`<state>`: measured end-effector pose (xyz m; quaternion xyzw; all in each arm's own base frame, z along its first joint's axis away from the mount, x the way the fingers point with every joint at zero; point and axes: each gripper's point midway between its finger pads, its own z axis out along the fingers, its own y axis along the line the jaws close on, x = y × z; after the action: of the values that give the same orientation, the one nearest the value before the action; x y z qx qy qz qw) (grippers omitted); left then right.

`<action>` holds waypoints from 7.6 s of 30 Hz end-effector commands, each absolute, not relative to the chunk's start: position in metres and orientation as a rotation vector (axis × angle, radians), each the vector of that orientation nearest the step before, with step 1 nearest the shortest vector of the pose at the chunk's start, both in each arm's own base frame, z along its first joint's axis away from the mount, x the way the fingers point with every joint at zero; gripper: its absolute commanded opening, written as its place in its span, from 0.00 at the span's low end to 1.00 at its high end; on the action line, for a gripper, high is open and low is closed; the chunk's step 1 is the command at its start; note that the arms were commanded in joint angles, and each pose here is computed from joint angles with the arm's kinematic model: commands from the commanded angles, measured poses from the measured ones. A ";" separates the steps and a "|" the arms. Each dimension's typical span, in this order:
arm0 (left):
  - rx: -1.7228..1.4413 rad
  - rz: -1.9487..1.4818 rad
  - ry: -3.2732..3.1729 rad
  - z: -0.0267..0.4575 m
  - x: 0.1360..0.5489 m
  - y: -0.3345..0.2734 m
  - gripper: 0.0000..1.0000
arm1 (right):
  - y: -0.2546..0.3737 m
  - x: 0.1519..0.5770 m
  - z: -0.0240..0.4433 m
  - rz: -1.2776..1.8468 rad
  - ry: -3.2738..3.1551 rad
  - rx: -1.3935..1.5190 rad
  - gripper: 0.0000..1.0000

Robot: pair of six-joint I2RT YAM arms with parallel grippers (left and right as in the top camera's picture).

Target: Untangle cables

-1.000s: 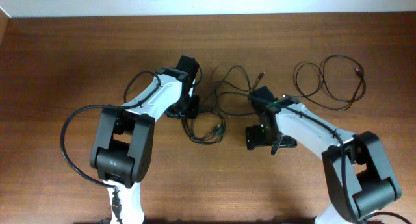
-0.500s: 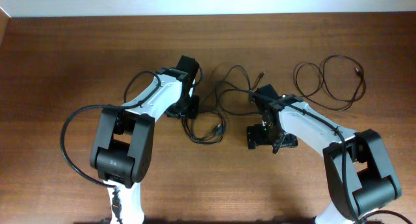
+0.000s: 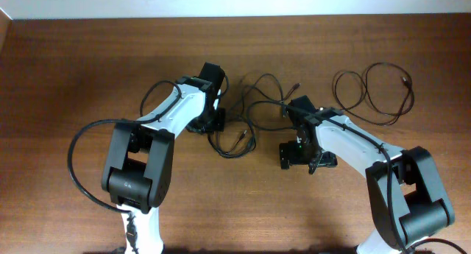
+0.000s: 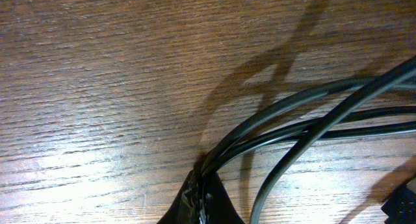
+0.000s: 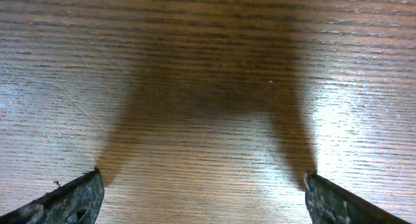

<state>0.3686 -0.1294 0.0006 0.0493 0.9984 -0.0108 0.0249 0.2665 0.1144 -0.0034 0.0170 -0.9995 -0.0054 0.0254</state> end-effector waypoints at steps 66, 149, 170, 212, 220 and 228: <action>0.096 0.015 3.119 -0.006 0.360 -0.123 0.12 | 0.280 0.405 0.058 -1.322 -3.252 -0.624 0.36; 0.094 0.063 3.104 -0.006 0.363 -0.118 0.76 | 0.167 0.254 0.338 -1.694 -3.625 0.178 0.04; 0.095 0.056 3.106 -0.006 0.362 -0.119 0.98 | 0.165 0.247 0.060 -0.521 -2.938 -0.223 0.04; 0.781 -0.409 2.869 0.015 0.358 -0.272 0.47 | 0.159 0.262 0.018 -1.294 -2.606 0.063 0.56; 0.770 -0.427 2.821 0.015 0.368 -0.280 0.31 | 0.168 0.253 0.013 -1.305 -2.592 0.107 0.62; 0.764 -0.367 2.844 0.002 0.363 -0.269 0.36 | 0.170 0.255 0.012 -1.310 -2.604 0.128 0.62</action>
<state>0.3688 -0.2776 0.0168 0.2580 0.9500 -0.1462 0.0982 0.2595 0.1689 0.0174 0.0365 -0.8871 -0.4474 0.1079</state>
